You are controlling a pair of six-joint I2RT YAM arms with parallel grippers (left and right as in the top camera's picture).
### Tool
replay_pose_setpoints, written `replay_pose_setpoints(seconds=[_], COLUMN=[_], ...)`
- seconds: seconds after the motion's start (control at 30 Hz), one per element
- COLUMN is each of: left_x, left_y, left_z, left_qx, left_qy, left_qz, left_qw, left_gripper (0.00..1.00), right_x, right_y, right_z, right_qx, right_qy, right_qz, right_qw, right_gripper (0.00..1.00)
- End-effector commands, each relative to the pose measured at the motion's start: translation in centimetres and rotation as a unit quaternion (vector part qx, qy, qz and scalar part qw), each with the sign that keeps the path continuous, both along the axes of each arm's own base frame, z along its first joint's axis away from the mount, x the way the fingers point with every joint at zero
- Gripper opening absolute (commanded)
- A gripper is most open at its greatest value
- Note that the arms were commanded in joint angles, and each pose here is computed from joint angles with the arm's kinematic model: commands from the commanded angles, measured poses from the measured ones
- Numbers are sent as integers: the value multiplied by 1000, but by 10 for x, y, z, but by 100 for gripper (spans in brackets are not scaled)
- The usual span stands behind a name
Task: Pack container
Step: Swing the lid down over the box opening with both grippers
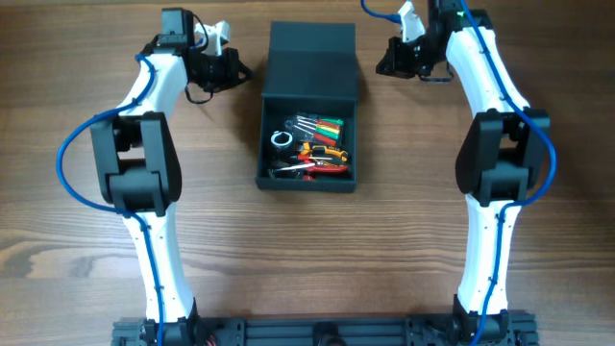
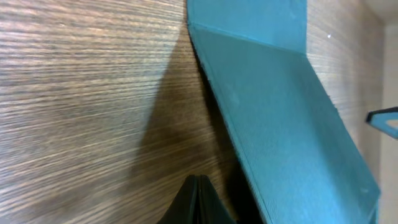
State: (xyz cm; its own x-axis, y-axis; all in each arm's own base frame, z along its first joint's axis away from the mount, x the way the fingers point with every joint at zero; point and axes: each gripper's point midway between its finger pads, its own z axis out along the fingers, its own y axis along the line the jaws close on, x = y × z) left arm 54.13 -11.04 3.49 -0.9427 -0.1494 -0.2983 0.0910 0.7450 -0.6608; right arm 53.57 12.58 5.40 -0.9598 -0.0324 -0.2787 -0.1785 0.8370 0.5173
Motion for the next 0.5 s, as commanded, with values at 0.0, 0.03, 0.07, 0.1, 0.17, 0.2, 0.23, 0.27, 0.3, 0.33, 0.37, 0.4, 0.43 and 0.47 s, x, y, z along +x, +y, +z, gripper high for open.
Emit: replay_pose_setpoints(seconds=[0.0,0.03,0.07,0.1,0.17,0.2,0.23,0.27,0.3,0.33,0.37,0.4,0.43,0.47], left_x=[-4,-4,-4,-4,-4,-4,-4,-3,-2,-1,-1,-1,-2,-2], left_y=[-10,-10,-10,-10,-10,-10,-13,-15,-17,-19,-22,-25,-26,-28], left_z=[-12,-12,-12,-12,-12,-15,-14,-14,-17,-17,-20,-19,-21,-21], left_qx=[-46,-46,-46,-46,-48,-50,-60,-71,-83,-91,-98,-105,-105,-105], left_qy=[26,27,27,27,30,35,34,35,43,45,46,48,49,49], left_qz=[-4,-3,-3,-3,0,4,1,0,7,8,5,4,2,1], left_qw=[999,999,999,999,998,998,998,997,996,995,994,993,993,993], left_gripper=[4,4,4,4,4,4,4,4,4,4,4,4,4,4], right_x=[-3,-2,-2,-1,0,0,0,0,-1,-2,-3,-5,-6,-7], right_y=[15,17,18,20,22,22,23,24,27,30,35,40,44,46], right_z=[-26,-26,-28,-28,-28,-29,-30,-29,-28,-26,-21,-18,-15,-14], right_qx=[47,54,60,66,74,75,75,77,86,94,113,127,136,139], right_qy=[39,40,40,39,39,39,40,40,41,42,43,44,45,45], right_qz=[-2,-2,0,1,1,1,0,1,4,8,14,20,24,26], right_qw=[998,998,997,997,996,996,996,996,995,995,993,991,989,989], right_gripper=[4,4,4,4,4,4,4,4,4,4,4,4,4,4])
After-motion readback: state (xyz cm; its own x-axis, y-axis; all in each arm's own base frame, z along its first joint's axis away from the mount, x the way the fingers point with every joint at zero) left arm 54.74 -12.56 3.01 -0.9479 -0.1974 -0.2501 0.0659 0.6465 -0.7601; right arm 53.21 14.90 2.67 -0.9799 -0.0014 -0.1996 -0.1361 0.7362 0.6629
